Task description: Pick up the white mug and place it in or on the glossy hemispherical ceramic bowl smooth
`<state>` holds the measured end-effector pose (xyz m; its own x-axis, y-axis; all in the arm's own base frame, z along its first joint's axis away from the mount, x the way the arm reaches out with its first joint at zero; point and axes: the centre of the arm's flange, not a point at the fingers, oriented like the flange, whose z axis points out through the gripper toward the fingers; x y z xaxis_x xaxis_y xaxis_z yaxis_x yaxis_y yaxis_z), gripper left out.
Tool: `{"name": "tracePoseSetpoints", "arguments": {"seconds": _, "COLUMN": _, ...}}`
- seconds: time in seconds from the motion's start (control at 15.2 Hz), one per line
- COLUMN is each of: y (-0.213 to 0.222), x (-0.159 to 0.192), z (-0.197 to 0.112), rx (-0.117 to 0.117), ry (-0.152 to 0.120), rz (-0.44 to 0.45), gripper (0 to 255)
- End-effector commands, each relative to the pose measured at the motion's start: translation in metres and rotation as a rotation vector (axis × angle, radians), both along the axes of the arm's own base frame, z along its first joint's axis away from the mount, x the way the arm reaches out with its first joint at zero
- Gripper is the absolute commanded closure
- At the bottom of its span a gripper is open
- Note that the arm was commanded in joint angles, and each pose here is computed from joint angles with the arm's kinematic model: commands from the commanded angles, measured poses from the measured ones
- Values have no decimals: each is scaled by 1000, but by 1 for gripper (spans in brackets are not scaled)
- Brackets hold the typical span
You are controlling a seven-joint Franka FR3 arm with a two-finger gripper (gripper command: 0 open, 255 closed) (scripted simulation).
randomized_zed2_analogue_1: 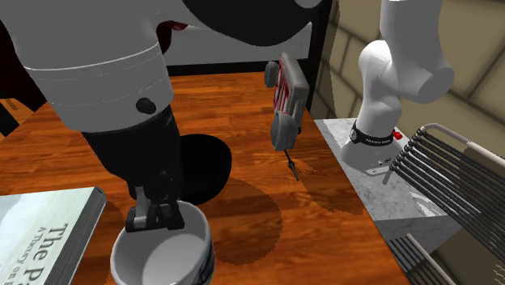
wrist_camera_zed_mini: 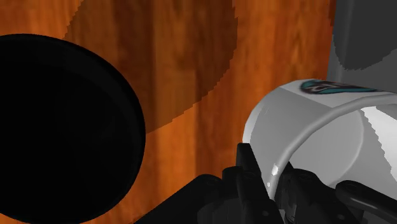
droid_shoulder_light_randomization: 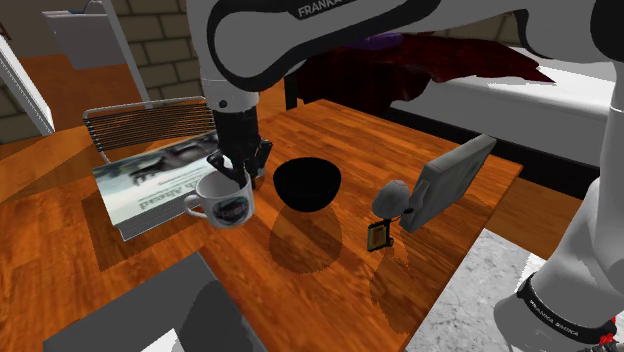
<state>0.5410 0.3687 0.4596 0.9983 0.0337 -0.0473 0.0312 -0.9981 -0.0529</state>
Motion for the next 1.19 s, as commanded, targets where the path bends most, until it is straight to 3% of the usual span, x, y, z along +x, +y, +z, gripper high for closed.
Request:
{"name": "tracePoseSetpoints", "arguments": {"seconds": 0.0, "y": 0, "x": 1, "z": 12, "rx": 0, "ry": 0, "rz": 0, "gripper": 255}}
{"name": "tracePoseSetpoints", "arguments": {"seconds": 0.53, "y": 0, "x": 1, "z": 51, "rx": 0, "ry": 0, "rz": 0, "gripper": 255}}
{"name": "tracePoseSetpoints", "arguments": {"seconds": 1.12, "y": -118, "x": 11, "z": 59, "rx": 0, "ry": 0, "rz": 0, "gripper": 255}}
